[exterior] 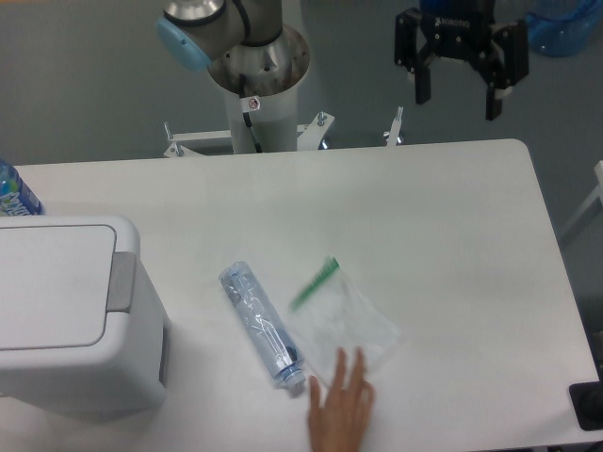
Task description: Open the trash can
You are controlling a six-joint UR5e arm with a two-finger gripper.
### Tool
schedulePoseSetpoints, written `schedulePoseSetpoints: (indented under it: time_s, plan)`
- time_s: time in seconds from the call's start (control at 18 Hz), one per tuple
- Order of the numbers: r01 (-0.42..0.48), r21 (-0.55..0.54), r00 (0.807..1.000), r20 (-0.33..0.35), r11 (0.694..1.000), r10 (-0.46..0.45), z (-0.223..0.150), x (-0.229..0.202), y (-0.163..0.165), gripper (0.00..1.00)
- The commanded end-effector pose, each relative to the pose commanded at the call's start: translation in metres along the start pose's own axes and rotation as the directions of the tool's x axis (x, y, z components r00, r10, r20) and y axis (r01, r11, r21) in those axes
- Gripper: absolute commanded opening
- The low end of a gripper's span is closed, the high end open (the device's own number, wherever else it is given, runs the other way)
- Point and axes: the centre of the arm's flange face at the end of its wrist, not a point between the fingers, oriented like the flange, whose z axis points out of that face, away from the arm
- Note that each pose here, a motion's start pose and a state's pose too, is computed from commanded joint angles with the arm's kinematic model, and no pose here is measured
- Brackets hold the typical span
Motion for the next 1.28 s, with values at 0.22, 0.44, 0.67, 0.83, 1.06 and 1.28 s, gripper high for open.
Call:
schedulePoseSetpoints:
  time_s: [0.22,0.44,0.67,0.83,1.06,1.28]
  plan:
    - [-0.002,0.001,1.0,0.001,1.0,0.002,-0.001,0.0,-0.001,1.0]
    - [0.093,0.024,0.996,-0.008,0.995,-0.093,0.003,-0.003,-0.008,1.0]
    - [0.28,0.077,0.96,-0.009,0.957,-0.28,0.011,-0.005,-0.034,1.0]
    - [0.425,0.15,0.902,0.011,0.893,-0.431,0.026,0.0,-0.077,1.0]
    - [0.558,0.204,0.825,-0.039,0.804,-0.563,0.045,0.017,-0.127,1.0]
    - [0.621,0.187,0.784,-0.136,0.761,-0.606,0.061,0.052,-0.18,1.0]
